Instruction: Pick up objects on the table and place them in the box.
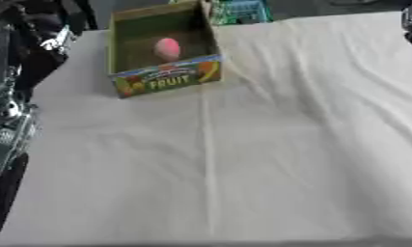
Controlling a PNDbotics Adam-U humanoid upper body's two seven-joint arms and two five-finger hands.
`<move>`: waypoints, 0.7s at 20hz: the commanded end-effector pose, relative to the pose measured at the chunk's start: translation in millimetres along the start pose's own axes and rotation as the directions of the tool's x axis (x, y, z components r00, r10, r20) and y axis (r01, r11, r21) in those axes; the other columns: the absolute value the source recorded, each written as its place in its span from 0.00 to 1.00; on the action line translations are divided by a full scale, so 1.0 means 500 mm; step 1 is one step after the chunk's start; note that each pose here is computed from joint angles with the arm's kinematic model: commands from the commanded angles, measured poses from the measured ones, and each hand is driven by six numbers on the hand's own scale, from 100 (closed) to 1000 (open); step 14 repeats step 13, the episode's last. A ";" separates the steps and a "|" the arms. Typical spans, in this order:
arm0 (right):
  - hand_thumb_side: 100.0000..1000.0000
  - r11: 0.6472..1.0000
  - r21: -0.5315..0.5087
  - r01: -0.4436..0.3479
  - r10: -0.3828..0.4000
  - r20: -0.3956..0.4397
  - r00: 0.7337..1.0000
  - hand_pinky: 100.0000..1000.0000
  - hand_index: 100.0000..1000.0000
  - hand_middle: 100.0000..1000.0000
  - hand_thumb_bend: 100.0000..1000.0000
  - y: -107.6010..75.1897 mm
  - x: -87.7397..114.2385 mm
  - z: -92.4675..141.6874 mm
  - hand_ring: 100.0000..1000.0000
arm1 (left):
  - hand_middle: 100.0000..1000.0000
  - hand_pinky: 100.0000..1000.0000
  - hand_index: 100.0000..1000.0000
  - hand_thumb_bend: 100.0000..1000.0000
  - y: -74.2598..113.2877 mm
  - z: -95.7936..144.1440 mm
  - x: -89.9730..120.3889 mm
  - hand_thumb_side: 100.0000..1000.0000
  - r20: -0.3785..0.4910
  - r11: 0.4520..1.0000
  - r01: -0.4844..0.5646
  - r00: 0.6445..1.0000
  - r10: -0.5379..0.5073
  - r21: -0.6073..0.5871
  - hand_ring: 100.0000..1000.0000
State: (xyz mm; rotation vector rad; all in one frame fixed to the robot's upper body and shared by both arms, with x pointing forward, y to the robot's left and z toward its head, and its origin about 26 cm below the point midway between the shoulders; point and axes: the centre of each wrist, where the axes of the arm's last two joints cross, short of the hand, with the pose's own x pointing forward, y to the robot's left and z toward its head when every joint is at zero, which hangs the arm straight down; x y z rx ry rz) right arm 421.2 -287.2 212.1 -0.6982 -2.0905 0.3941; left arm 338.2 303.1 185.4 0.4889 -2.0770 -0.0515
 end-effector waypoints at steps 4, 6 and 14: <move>0.43 1.000 -0.026 0.011 -0.010 0.038 0.999 0.69 0.89 0.66 0.00 -0.021 0.020 -0.009 0.85 | 0.59 0.52 0.64 0.56 0.005 0.012 0.002 0.34 0.000 0.999 -0.039 0.999 0.039 0.034 0.55; 0.43 1.000 -0.025 0.016 -0.015 0.039 0.999 0.69 0.89 0.66 0.00 -0.019 0.022 -0.009 0.85 | 0.59 0.51 0.64 0.56 0.001 0.017 -0.005 0.34 -0.013 0.998 -0.047 0.999 0.047 0.031 0.55; 0.44 1.000 -0.024 0.020 -0.019 0.036 0.999 0.69 0.89 0.66 0.00 -0.020 0.020 -0.007 0.85 | 0.58 0.51 0.64 0.55 -0.003 0.026 -0.013 0.34 -0.024 0.997 -0.064 0.998 0.065 0.035 0.54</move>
